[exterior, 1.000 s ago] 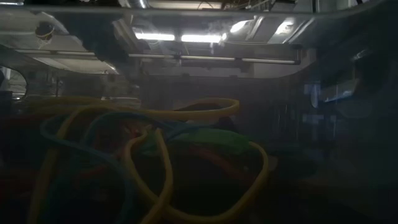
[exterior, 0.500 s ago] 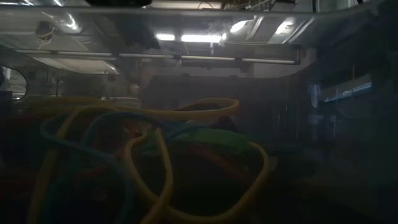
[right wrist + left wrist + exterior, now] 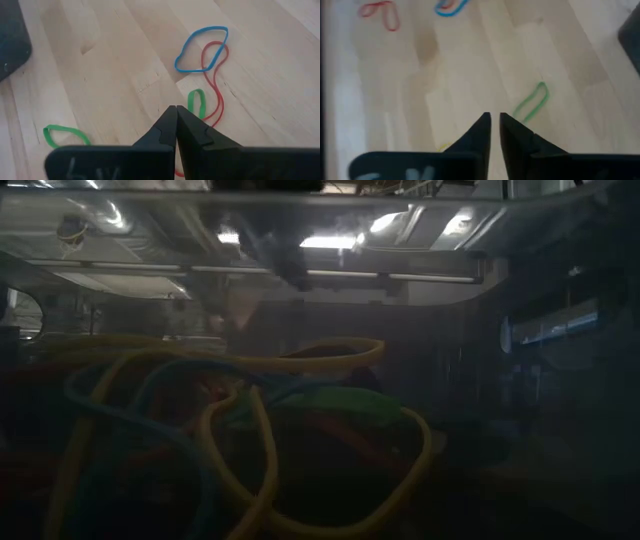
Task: Pick and place rubber bands into bin
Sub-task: Put the green rubber band into the black bin, then put the red rubber band into the black bin
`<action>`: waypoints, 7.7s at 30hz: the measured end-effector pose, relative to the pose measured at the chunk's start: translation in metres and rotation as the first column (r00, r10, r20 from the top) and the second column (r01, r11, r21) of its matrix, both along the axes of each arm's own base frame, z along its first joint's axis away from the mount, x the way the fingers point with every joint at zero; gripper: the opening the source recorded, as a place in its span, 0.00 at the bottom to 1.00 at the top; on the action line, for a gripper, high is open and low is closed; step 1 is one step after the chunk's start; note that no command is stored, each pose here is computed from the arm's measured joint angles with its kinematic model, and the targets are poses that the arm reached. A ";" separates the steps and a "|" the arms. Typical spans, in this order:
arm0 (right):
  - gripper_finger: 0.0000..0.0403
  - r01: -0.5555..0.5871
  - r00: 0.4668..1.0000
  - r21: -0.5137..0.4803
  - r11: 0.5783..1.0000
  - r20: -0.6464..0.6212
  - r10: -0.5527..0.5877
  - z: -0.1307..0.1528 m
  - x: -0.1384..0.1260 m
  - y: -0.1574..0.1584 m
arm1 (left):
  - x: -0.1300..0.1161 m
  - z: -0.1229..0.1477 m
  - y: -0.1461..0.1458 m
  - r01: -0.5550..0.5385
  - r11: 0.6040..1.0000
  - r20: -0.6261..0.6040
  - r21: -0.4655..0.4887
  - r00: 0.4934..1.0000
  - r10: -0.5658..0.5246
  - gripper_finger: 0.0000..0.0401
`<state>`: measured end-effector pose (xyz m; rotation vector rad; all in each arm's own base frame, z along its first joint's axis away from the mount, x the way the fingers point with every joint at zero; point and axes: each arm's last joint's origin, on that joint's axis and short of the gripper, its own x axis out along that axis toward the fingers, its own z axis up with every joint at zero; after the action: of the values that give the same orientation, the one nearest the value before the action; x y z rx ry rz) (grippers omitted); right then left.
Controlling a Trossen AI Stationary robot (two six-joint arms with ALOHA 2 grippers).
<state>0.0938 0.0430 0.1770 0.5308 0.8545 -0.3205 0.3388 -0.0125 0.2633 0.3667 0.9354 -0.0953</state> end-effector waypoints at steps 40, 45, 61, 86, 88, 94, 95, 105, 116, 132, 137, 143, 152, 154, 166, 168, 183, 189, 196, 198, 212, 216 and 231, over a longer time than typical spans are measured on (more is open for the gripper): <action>0.04 0.107 0.994 0.078 0.991 -0.007 -0.107 0.000 -0.001 0.000 | 0.059 -0.131 0.004 0.390 0.916 -0.325 -0.095 0.857 -0.399 0.02; 0.04 0.104 0.995 0.077 0.992 -0.005 -0.104 0.000 -0.001 0.000 | 0.048 -0.116 0.004 0.343 0.929 -0.342 -0.142 0.863 -0.371 0.01; 0.04 -0.029 0.999 -0.031 0.999 -0.017 0.029 -0.001 -0.001 -0.001 | 0.021 0.030 -0.011 -0.045 0.991 -0.057 -0.129 0.998 0.038 0.01; 0.04 -0.102 0.995 -0.085 0.991 -0.024 0.100 0.000 -0.001 0.000 | 0.059 -0.009 -0.183 -0.362 0.877 -0.366 -0.314 0.899 0.240 0.01; 0.04 -0.102 0.995 -0.084 0.991 -0.024 0.100 0.000 -0.001 0.000 | 0.060 -0.020 -0.191 -0.364 0.879 -0.381 -0.307 0.894 0.237 0.01; 0.04 -0.100 0.995 -0.084 0.991 -0.024 0.099 0.000 -0.001 0.000 | 0.062 -0.038 -0.202 -0.402 0.855 -0.442 -0.327 0.865 0.238 0.01; 0.04 -0.100 0.995 -0.083 0.992 -0.022 0.098 0.000 -0.001 0.000 | 0.063 -0.040 -0.203 -0.406 0.855 -0.448 -0.324 0.861 0.240 0.01; 0.04 -0.099 0.995 -0.081 0.992 -0.022 0.097 0.000 -0.001 0.000 | 0.066 -0.055 -0.203 -0.465 0.836 -0.472 -0.292 0.830 0.297 0.14; 0.04 -0.098 0.995 -0.081 0.992 -0.022 0.097 0.000 -0.001 0.000 | 0.069 -0.071 -0.197 -0.525 0.805 -0.451 -0.276 0.811 0.373 0.26; 0.04 -0.099 0.995 -0.081 0.992 -0.022 0.098 0.000 -0.001 0.000 | 0.063 -0.076 -0.210 -0.497 0.819 -0.441 -0.288 0.828 0.347 0.28; 0.04 -0.100 0.995 -0.082 0.992 -0.022 0.099 0.000 -0.001 0.000 | 0.065 -0.059 -0.210 -0.466 0.839 -0.431 -0.281 0.842 0.323 0.27; 0.04 -0.101 0.995 -0.082 0.992 -0.022 0.099 0.000 -0.001 0.000 | 0.063 -0.037 -0.203 -0.458 0.860 -0.451 -0.226 0.831 0.324 0.23; 0.04 -0.099 0.995 -0.063 0.993 0.022 0.100 0.002 0.003 0.002 | 0.068 -0.017 -0.185 -0.449 0.869 -0.458 -0.210 0.830 0.319 0.13; 0.04 -0.105 0.994 -0.065 0.992 0.030 0.107 0.003 0.003 0.002 | 0.071 -0.015 -0.180 -0.414 0.887 -0.448 -0.207 0.846 0.290 0.06; 0.04 -0.016 0.975 -0.138 0.990 0.220 0.046 0.014 0.014 0.003 | 0.083 0.008 -0.119 -0.238 0.960 -0.363 -0.144 0.916 0.173 0.00; 0.07 0.001 0.966 -0.157 0.988 0.255 0.039 0.017 0.016 0.003 | 0.079 0.005 -0.105 -0.243 0.962 -0.373 -0.125 0.910 0.181 0.00; 0.40 0.351 0.889 -0.209 0.913 0.380 -0.255 0.053 0.049 -0.041 | -0.021 -0.030 -0.007 -0.325 0.905 -0.145 -0.276 0.945 0.295 0.00; 0.47 0.540 0.828 -0.271 0.797 0.342 -0.445 0.083 0.076 -0.083 | -0.075 -0.033 0.025 -0.349 0.890 -0.034 -0.293 0.934 0.355 0.00; 0.47 0.668 0.723 -0.281 0.689 0.027 -0.690 0.095 0.102 -0.151 | -0.115 -0.036 0.049 -0.362 0.889 0.097 -0.279 0.911 0.401 0.00; 0.48 0.692 0.676 -0.235 0.682 -0.119 -0.727 0.089 0.102 -0.171 | -0.121 -0.036 0.055 -0.354 0.895 0.121 -0.271 0.910 0.396 0.00; 0.50 0.782 0.459 -0.118 0.611 -0.554 -0.695 0.003 0.094 -0.234 | -0.134 -0.039 0.078 -0.367 0.894 0.142 -0.259 0.901 0.411 0.00; 0.47 0.772 0.444 -0.106 0.626 -0.615 -0.652 -0.014 0.094 -0.240 | -0.134 -0.039 0.078 -0.378 0.886 0.140 -0.269 0.895 0.424 0.00; 0.33 0.731 0.550 0.021 0.682 -0.611 -0.570 -0.057 0.064 -0.233 | -0.131 -0.040 0.069 -0.480 0.787 0.103 -0.388 0.826 0.554 0.00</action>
<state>0.1576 -0.1905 0.1200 1.0626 1.2672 -1.1261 0.2078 0.0560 0.2238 -0.2200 0.7584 0.2845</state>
